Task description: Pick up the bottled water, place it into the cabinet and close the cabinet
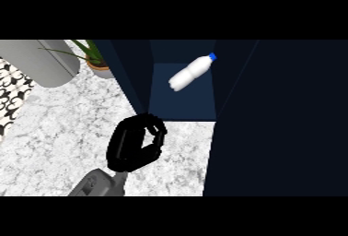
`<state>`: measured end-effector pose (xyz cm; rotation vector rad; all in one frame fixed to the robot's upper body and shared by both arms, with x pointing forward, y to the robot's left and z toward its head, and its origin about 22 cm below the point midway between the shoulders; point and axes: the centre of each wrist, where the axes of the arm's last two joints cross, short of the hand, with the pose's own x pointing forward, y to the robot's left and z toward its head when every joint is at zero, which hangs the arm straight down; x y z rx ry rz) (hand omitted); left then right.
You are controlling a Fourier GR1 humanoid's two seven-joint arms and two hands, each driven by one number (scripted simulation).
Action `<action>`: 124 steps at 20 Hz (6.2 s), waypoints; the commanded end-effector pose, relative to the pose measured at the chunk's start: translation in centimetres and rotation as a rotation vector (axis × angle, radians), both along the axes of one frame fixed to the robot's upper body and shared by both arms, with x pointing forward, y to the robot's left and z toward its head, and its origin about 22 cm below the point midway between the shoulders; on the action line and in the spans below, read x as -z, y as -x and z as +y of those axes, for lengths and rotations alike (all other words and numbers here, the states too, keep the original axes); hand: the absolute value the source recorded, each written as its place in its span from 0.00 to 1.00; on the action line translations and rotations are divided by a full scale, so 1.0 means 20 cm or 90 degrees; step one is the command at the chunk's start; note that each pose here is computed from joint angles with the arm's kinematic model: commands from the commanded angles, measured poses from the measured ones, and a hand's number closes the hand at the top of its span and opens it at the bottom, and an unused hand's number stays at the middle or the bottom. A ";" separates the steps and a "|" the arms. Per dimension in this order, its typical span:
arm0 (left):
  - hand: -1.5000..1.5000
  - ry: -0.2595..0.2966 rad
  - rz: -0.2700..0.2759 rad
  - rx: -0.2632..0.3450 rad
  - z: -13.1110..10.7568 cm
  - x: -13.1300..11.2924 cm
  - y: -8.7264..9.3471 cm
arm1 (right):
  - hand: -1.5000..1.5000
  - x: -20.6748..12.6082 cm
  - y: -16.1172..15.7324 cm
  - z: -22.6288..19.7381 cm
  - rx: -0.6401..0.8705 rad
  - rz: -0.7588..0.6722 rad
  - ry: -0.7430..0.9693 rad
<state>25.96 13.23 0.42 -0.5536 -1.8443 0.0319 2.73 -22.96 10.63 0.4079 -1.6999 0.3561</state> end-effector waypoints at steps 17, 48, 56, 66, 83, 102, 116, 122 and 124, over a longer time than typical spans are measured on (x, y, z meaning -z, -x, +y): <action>0.00 0.057 0.039 -0.099 0.64 -0.08 0.35 | 1.00 -0.26 0.00 0.17 -0.299 -0.082 0.060; 0.00 0.024 -0.004 -0.023 1.06 -0.28 0.42 | 1.00 -0.15 -0.17 0.30 -0.378 -0.051 0.018; 0.00 0.017 0.007 -0.001 1.06 -0.29 0.40 | 1.00 -0.20 -0.26 0.26 -0.446 -0.131 0.151; 0.00 0.011 0.003 0.006 1.10 -0.31 0.40 | 1.00 -0.20 -0.33 0.28 -0.459 -0.136 0.187; 0.00 0.022 -0.018 0.024 1.11 -0.34 0.36 | 1.00 -0.12 -0.39 0.35 -0.473 -0.063 0.045; 0.00 0.019 -0.002 0.003 1.19 -0.33 0.34 | 1.00 -0.21 -0.89 0.42 -0.342 -0.060 0.233; 0.00 0.024 0.002 -0.011 1.22 -0.30 0.35 | 1.00 -0.40 -1.47 0.85 -0.163 0.025 0.216; 0.00 0.031 0.001 -0.020 1.26 -0.27 0.36 | 1.00 -0.46 -1.64 0.90 -0.025 0.035 0.187; 0.00 0.031 0.003 -0.034 1.26 -0.24 0.37 | 1.00 -0.48 -1.67 0.92 -0.012 0.036 0.167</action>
